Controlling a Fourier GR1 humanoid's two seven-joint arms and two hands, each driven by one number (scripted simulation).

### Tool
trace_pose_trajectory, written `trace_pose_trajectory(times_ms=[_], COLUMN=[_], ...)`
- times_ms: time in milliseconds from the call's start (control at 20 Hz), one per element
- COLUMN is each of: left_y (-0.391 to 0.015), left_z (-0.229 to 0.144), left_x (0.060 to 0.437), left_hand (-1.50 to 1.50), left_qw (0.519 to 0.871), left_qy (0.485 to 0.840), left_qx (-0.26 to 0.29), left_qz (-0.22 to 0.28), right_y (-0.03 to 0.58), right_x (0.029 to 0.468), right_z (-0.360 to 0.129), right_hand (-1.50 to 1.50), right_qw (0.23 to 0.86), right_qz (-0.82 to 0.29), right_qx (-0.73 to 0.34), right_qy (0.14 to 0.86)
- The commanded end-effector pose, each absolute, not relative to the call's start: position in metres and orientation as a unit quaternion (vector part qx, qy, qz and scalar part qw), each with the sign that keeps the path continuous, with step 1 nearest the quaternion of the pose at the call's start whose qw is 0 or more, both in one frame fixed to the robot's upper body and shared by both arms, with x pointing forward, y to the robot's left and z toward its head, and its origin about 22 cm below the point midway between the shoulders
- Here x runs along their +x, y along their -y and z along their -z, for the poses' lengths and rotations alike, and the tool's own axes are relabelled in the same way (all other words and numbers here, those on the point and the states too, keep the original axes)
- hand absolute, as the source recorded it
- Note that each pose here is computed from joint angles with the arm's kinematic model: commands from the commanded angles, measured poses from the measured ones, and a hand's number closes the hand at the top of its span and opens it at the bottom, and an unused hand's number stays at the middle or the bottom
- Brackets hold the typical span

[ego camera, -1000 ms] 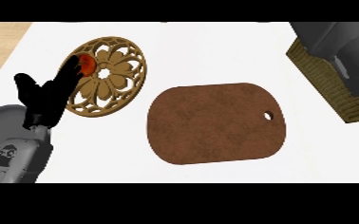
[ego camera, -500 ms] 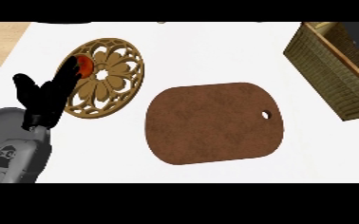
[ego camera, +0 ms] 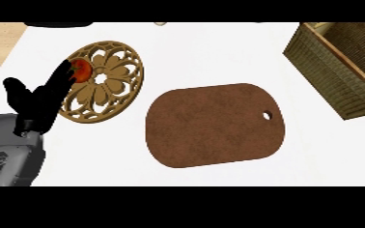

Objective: Pick the pear from the cutting board and place it in the basket

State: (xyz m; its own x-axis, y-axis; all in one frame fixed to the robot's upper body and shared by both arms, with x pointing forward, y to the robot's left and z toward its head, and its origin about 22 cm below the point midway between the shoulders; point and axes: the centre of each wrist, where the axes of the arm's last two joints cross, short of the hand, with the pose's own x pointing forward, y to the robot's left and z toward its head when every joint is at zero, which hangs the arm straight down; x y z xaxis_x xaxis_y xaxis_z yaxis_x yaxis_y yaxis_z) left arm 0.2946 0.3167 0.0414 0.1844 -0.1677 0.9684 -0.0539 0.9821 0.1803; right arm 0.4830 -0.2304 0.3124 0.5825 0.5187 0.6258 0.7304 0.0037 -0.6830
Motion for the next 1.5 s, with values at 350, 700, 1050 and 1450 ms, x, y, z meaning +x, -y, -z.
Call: trace_pose_trajectory(times_ms=[350, 700, 1050, 1450], left_y=[-0.321, -0.301, -0.307, -0.328], left_z=[-0.031, -0.037, -0.040, -0.033], left_x=[0.284, 0.302, 0.297, 0.289], left_hand=[0.00, 0.00, 0.00, 0.00], left_qw=[0.770, 0.760, 0.764, 0.774], left_qy=[0.632, 0.642, 0.639, 0.625], left_qx=[0.079, 0.090, 0.078, 0.104], left_qz=[0.037, 0.036, 0.029, 0.017], right_y=[0.308, 0.312, 0.316, 0.350], right_x=[0.474, 0.473, 0.470, 0.455], right_z=[-0.266, -0.243, -0.259, -0.292], right_hand=[1.50, -1.50, -1.50, -1.50], right_qw=[0.523, 0.551, 0.516, 0.459], right_qz=[0.206, 0.186, 0.217, 0.386], right_qx=[-0.724, -0.703, -0.685, -0.628], right_qy=[0.399, 0.409, 0.466, 0.496])
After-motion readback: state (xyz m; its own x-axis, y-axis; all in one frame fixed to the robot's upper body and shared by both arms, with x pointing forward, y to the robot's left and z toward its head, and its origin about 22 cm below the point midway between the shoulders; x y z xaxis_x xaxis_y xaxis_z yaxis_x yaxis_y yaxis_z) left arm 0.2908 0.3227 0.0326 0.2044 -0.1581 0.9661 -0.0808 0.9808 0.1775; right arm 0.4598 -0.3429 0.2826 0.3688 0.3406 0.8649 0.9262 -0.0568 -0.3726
